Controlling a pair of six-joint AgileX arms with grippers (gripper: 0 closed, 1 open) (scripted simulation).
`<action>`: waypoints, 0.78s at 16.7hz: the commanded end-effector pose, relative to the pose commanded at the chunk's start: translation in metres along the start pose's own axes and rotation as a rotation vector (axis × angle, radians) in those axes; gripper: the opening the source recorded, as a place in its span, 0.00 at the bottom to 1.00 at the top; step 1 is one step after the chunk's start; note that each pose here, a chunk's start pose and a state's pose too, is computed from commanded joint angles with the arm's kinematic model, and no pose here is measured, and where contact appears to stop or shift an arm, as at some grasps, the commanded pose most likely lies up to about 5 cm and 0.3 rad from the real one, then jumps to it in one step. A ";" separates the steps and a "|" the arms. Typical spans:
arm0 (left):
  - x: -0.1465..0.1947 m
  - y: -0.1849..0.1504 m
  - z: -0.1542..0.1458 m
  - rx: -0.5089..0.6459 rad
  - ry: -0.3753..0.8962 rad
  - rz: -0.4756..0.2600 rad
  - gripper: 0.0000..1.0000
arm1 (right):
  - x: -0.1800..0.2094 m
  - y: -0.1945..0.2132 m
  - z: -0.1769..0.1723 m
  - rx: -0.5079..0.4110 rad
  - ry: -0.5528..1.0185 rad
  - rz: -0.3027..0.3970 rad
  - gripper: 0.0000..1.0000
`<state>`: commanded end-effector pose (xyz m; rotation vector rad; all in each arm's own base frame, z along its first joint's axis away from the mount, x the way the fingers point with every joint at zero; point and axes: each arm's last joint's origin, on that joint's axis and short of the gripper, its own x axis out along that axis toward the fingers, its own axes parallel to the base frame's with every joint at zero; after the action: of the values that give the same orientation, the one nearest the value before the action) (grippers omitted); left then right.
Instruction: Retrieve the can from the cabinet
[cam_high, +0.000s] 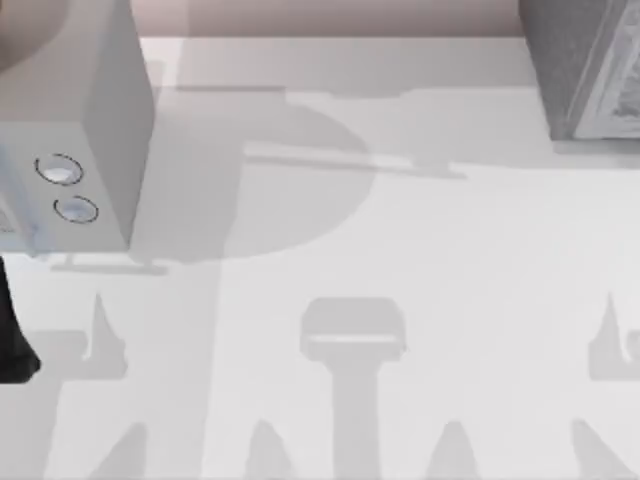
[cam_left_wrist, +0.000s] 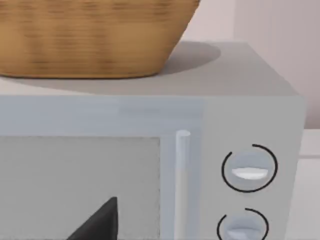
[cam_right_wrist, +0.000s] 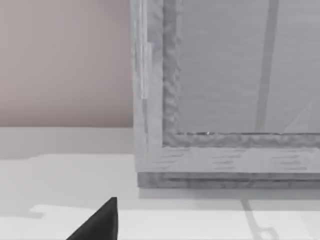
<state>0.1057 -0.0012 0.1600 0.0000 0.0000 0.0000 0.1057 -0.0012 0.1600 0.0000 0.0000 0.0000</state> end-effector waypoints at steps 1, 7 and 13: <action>0.000 0.000 0.000 0.000 0.000 0.000 1.00 | 0.000 0.000 0.000 0.000 0.000 0.000 1.00; 0.000 0.000 0.000 0.000 0.000 0.000 1.00 | 0.002 0.002 0.039 0.003 0.031 0.003 1.00; 0.000 0.000 0.000 0.000 0.000 0.000 1.00 | 0.025 0.009 0.160 -0.001 0.035 0.000 1.00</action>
<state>0.1057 -0.0012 0.1600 0.0000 0.0000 0.0000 0.1311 0.0078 0.3196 -0.0006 0.0354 -0.0001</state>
